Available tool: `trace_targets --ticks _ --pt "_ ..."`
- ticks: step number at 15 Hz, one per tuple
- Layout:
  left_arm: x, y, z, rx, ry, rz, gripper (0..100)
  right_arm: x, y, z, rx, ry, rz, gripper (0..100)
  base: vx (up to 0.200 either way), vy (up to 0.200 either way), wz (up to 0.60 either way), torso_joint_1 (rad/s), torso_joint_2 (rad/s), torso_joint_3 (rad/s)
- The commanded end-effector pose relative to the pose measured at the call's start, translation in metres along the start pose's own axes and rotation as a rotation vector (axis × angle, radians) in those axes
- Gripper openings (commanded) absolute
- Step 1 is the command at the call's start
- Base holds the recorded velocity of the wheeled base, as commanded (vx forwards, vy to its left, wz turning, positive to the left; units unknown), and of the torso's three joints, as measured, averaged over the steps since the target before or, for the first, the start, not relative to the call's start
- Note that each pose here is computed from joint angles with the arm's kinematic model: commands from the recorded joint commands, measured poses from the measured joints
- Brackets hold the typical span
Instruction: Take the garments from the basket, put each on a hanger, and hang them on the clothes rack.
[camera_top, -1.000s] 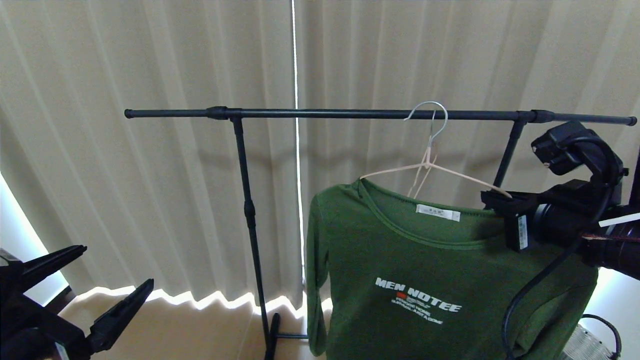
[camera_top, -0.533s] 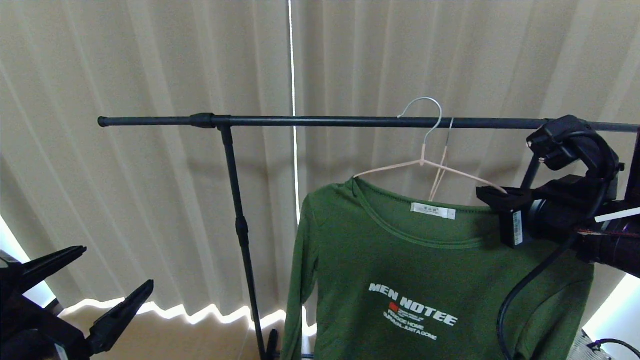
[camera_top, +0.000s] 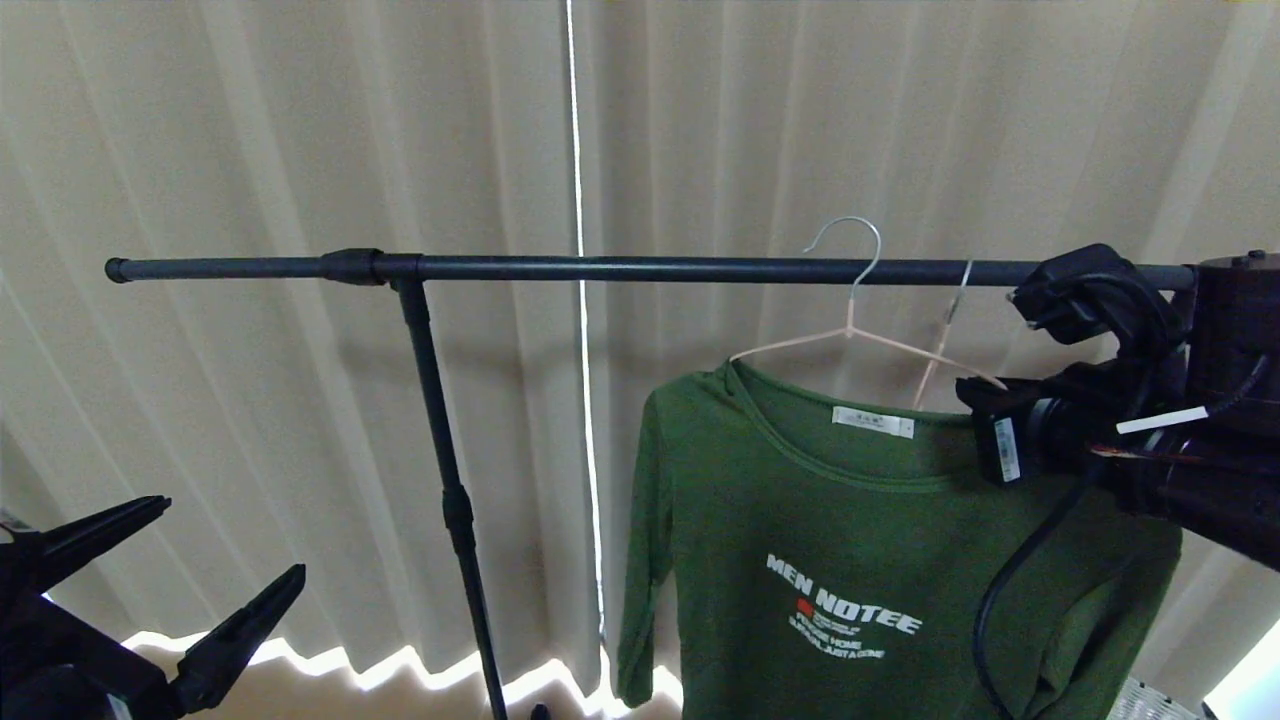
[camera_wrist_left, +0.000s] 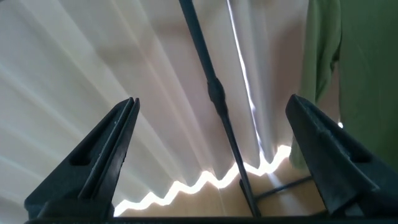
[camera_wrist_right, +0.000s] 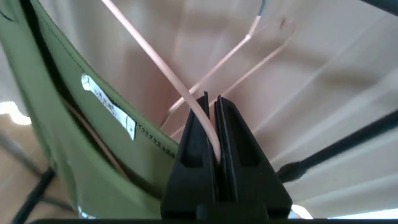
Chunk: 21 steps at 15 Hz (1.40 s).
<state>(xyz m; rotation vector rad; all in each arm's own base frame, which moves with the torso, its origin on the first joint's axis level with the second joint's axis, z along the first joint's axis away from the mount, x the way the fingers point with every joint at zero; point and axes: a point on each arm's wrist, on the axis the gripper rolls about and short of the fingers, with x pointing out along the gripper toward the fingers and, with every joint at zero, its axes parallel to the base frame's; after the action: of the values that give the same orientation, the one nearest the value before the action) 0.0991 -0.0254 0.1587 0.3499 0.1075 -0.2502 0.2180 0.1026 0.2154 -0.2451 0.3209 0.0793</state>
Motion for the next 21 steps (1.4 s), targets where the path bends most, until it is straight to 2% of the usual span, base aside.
trace_targets --ticks 1,5,7,12,16,21 --pt "-0.001 0.000 -0.001 0.001 0.000 0.000 100 0.010 0.004 0.002 -0.002 0.012 -0.003 0 0.000 0.000 0.00 0.000 0.00 0.000" --pt "-0.002 0.000 -0.001 -0.003 0.000 0.000 100 0.033 0.011 0.002 -0.015 0.051 -0.125 0 0.000 0.000 0.00 0.000 0.00 0.000" --pt "-0.001 -0.002 -0.003 -0.001 0.006 -0.009 100 0.041 0.016 0.007 0.001 0.013 -0.149 0 0.000 0.000 0.00 0.000 0.00 0.000" --pt "-0.001 -0.004 -0.004 0.003 0.009 -0.026 100 0.045 0.034 0.002 -0.036 0.032 -0.113 0 0.000 0.000 0.00 0.000 0.00 0.000" --pt "-0.001 -0.004 -0.004 0.001 0.009 -0.028 100 0.044 0.040 0.003 -0.103 0.038 -0.115 0 0.000 0.000 0.00 0.000 0.00 0.000" --pt "-0.001 -0.004 -0.004 0.003 0.007 -0.027 100 0.041 0.045 0.004 -0.129 0.029 -0.097 0 0.000 0.000 0.00 0.000 0.00 0.000"
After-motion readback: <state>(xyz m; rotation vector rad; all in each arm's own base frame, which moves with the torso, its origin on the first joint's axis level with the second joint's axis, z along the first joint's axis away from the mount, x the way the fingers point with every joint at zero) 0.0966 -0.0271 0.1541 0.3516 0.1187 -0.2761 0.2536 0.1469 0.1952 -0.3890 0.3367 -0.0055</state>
